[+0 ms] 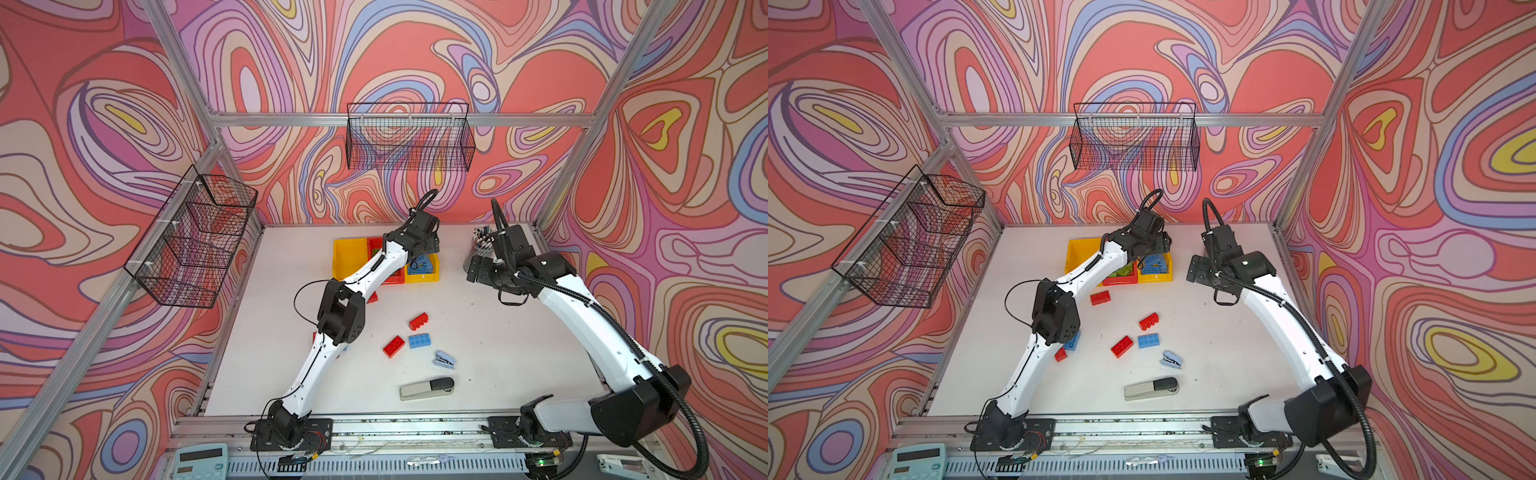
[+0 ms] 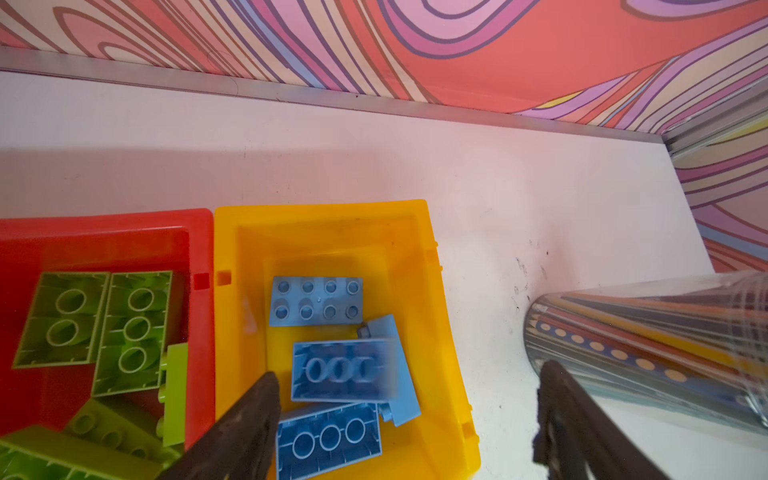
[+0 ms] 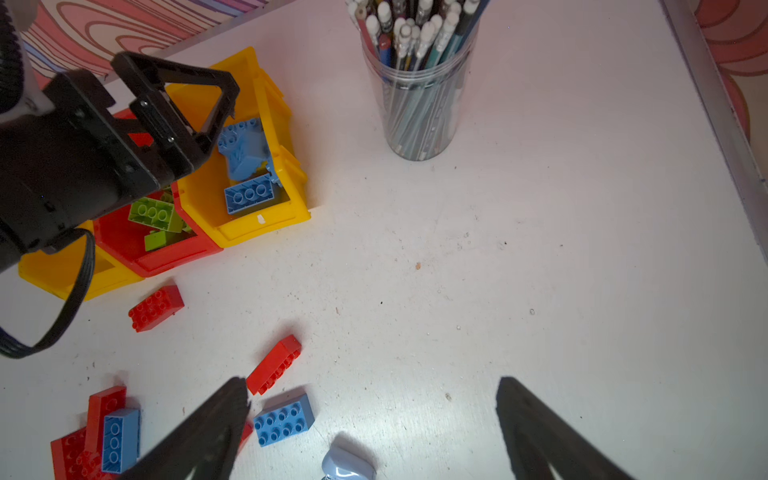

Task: Sort the legos into containers by color
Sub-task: 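Withdraw the left gripper from the bins back toward the scattered bricks, then lower the left gripper over a blue brick lying among red bricks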

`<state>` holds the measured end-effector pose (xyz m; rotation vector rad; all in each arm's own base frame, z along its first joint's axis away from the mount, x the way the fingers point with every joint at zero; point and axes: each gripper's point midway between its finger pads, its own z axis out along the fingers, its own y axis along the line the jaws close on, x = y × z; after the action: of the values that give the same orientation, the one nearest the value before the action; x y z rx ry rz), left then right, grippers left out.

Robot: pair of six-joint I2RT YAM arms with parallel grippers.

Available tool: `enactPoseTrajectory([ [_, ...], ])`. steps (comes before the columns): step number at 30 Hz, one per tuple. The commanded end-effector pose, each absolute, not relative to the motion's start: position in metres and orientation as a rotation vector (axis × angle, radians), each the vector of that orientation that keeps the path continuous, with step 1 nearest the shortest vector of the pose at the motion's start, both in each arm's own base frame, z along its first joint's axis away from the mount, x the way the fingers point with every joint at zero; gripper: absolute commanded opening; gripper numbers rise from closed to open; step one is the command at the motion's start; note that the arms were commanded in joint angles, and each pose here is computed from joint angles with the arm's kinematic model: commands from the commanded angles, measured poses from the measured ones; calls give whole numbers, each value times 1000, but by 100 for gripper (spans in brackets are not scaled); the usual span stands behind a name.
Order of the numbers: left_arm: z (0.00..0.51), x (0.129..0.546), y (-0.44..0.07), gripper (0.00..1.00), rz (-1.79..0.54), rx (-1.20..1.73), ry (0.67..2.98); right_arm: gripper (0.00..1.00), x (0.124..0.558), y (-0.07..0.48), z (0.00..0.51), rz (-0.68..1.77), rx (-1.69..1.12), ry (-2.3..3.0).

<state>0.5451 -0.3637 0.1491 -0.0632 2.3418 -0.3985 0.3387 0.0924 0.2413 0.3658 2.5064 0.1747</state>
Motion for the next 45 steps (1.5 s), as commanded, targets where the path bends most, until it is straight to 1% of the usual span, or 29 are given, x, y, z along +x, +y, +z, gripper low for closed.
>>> enactPoseTrajectory([
  [1, 143, 555, -359, 91, -421, -66, 2337, 98, 345, 91, 248, 155, 380, 2500],
  [2, 148, 555, -358, 93, -442, -73, 2338, 98, 347, 91, 248, 153, 375, 2501],
  [6, 177, 544, -350, 95, -470, -83, 2308, 98, 352, 96, 247, 168, 355, 2508],
  [10, 198, 519, -320, 96, -408, -117, 2285, 98, 355, 102, 243, 202, 327, 2512],
  [12, 198, 501, -301, 96, -366, -134, 2293, 98, 356, 107, 240, 224, 308, 2517],
  [17, 175, 438, -243, 96, -243, -230, 2367, 98, 356, 120, 232, 306, 243, 2533],
  [22, 140, 353, -176, 94, -103, -408, 2459, 98, 353, 134, 223, 401, 183, 2546],
  [28, 119, 268, -136, 89, -7, -477, 2508, 98, 349, 144, 219, 465, 135, 2553],
  [31, 104, 240, -127, 87, 8, -507, 2535, 98, 346, 145, 219, 477, 124, 2552],
  [33, 92, 228, -121, 86, 7, -542, 2557, 98, 343, 145, 219, 488, 119, 2554],
  [36, 82, 220, -118, 85, -11, -548, 2572, 98, 338, 147, 219, 507, 113, 2558],
  [45, 62, 231, -131, 87, 31, -436, 2636, 98, 330, 143, 225, 500, 116, 2552],
])
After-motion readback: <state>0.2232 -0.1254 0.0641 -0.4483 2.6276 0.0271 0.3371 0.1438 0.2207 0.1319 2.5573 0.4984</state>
